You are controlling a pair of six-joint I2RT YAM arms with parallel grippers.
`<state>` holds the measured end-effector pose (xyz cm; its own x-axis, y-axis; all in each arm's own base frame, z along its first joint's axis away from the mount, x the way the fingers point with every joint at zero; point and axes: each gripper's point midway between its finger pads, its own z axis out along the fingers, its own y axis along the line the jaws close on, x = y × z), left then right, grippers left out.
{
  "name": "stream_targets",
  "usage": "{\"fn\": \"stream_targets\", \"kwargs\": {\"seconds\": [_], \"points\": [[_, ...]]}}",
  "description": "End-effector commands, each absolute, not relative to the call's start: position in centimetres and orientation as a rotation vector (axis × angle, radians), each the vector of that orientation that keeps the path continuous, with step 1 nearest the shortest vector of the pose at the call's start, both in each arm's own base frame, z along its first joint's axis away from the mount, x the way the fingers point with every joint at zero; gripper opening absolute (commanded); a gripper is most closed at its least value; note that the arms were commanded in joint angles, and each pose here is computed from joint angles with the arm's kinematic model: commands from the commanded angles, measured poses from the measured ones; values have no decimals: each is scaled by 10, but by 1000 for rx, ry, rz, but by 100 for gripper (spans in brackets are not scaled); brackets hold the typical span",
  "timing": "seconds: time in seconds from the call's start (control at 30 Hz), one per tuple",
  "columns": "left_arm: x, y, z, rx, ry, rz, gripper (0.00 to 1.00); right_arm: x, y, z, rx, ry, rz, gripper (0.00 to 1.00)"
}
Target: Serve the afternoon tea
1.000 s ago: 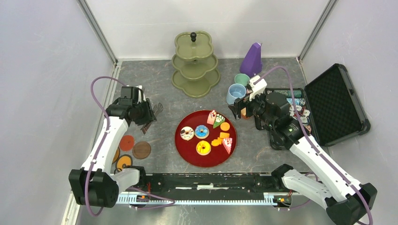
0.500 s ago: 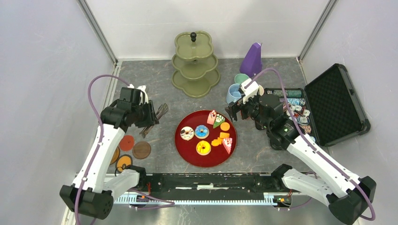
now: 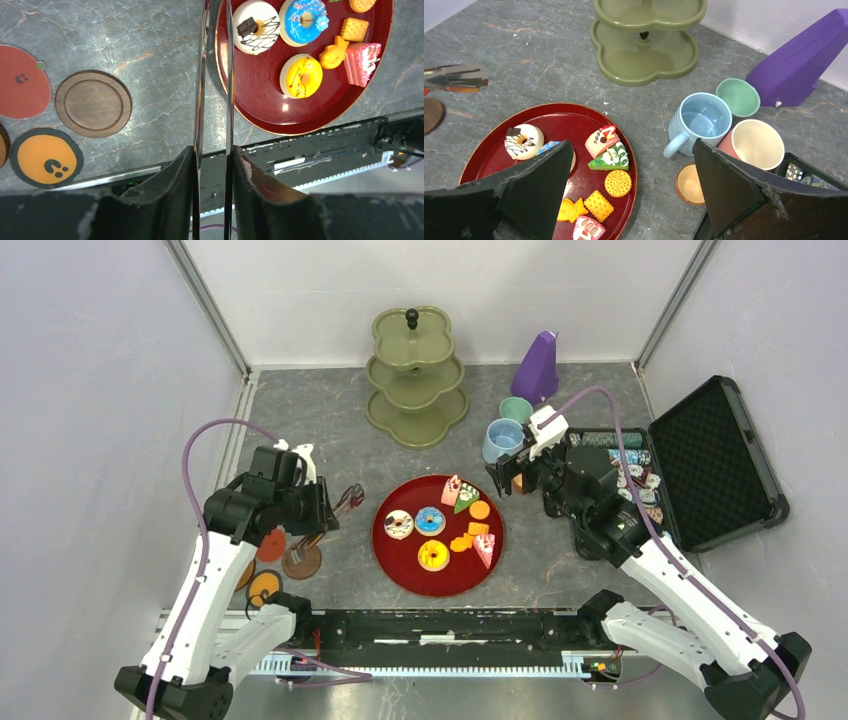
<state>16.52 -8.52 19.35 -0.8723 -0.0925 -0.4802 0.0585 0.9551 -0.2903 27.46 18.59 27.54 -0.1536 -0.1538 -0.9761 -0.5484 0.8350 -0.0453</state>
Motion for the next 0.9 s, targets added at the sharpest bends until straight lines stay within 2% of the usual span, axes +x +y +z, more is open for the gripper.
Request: {"fn": "stream_targets", "kwargs": {"seconds": [0.0,0.3,0.6,0.87], "points": [[168,-102,211,46,2582,-509,38,276,184,281,-502,1702,378,98],[163,-140,226,239,2606,-587,40,277,185,280,-498,1711,386,98],[148,-175,215,447,2657,-526,43,271,182,254,-481,1755,401,98],[162,-208,205,612,2635,-431,45,267,179,251,-476,1764,400,98]]}}
